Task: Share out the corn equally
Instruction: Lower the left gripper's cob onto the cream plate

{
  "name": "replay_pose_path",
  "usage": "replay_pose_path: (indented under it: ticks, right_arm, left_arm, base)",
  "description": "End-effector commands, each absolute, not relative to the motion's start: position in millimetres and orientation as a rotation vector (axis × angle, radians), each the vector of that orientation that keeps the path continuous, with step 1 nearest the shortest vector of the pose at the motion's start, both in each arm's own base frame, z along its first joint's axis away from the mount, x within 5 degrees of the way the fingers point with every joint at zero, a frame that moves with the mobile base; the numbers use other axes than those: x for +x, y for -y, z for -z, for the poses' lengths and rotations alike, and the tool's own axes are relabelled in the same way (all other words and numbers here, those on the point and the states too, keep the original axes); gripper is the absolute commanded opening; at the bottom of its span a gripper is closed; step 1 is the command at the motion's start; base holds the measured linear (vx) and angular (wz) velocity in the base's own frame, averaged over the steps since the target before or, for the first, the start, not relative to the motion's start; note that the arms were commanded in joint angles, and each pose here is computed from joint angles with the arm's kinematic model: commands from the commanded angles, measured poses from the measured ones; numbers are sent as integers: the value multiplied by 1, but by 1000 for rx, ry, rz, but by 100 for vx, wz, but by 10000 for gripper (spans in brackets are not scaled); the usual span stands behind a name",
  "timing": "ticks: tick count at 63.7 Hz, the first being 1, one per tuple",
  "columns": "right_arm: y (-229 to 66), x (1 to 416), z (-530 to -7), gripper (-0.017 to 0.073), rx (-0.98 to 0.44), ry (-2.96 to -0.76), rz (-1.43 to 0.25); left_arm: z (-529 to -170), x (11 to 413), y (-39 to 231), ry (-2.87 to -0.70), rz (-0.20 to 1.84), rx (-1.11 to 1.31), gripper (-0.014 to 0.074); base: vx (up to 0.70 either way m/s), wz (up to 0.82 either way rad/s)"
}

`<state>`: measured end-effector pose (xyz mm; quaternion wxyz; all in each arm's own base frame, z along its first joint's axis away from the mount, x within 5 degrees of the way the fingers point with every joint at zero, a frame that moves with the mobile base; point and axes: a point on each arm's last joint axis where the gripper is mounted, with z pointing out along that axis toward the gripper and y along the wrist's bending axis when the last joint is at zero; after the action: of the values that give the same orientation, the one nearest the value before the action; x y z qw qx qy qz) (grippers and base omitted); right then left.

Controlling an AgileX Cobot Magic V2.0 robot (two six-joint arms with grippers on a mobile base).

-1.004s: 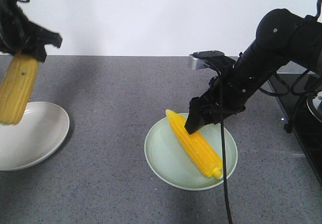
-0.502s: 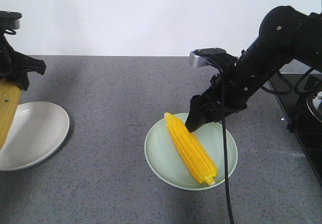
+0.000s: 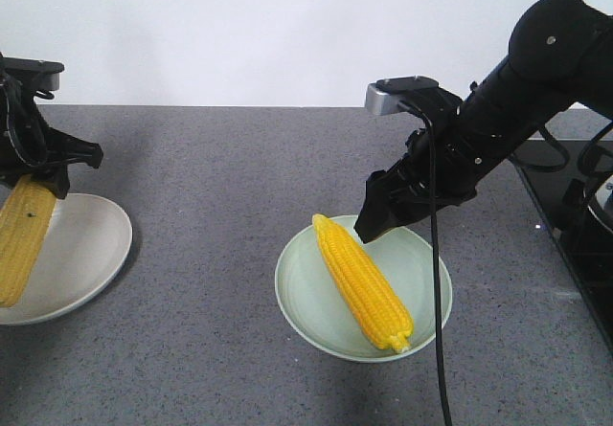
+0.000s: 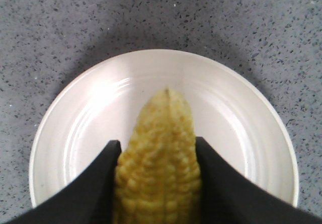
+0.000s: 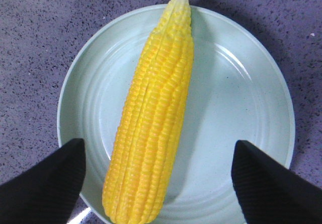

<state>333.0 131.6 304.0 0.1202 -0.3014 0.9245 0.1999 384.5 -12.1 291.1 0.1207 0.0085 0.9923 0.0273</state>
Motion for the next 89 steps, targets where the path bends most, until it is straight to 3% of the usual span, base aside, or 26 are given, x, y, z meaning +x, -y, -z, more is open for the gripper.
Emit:
replay_pose_path:
  ticks: [1, 14, 27, 52, 61, 89]
  right_arm:
    - [-130, 319, -330, 577, -907, -2656, -616]
    - [-130, 320, -330, 577, -903, -2651, -613]
    - [-130, 320, -330, 577, -901, -2649, -613]
    - [-130, 320, -330, 577, -902, -2650, -613]
    - [-130, 320, -330, 577, -902, -2650, -613]
    - [-131, 322, -333, 564, -900, -2602, -599]
  left_arm:
    - [-316, 380, 12, -2803, -67, 10, -6]
    - [-316, 380, 12, -2803, -67, 13, 11]
    - [-316, 380, 12, -2802, -66, 7, 86]
    - [-316, 379, 12, -2817, -61, -32, 421]
    - [-315, 378, 12, -2829, -63, -32, 501]
    - [-318, 373, 14, -2852, -23, -66, 523]
  base:
    - [0, 0]
    - [0, 0]
    - [0, 0]
    - [0, 0]
    - [0, 0]
    - [0, 0]
